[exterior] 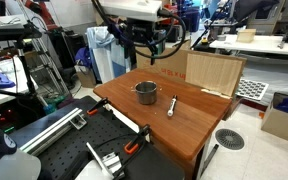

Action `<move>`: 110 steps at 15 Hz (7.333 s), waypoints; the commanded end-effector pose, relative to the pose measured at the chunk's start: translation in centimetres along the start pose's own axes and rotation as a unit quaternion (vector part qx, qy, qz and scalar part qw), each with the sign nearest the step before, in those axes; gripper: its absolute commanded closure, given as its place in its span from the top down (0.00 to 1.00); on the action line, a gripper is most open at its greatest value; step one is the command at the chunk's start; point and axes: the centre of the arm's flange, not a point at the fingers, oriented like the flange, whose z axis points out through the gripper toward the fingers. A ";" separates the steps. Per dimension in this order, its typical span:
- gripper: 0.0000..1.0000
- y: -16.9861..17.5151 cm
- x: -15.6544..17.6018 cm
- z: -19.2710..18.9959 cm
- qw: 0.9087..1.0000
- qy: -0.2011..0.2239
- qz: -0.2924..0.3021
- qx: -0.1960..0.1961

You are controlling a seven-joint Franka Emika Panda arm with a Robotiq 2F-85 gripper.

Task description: Put the marker in the pot

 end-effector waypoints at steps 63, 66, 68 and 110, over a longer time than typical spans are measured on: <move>0.05 2.8 8.4 3.8 0.977 0.171 0.053 -0.113; 0.05 0.5 7.9 3.6 0.969 0.214 0.067 -0.105; 0.05 -0.8 7.5 4.0 0.962 0.241 0.070 -0.104; 1.00 -1.0 5.8 12.3 0.969 0.221 0.067 -0.089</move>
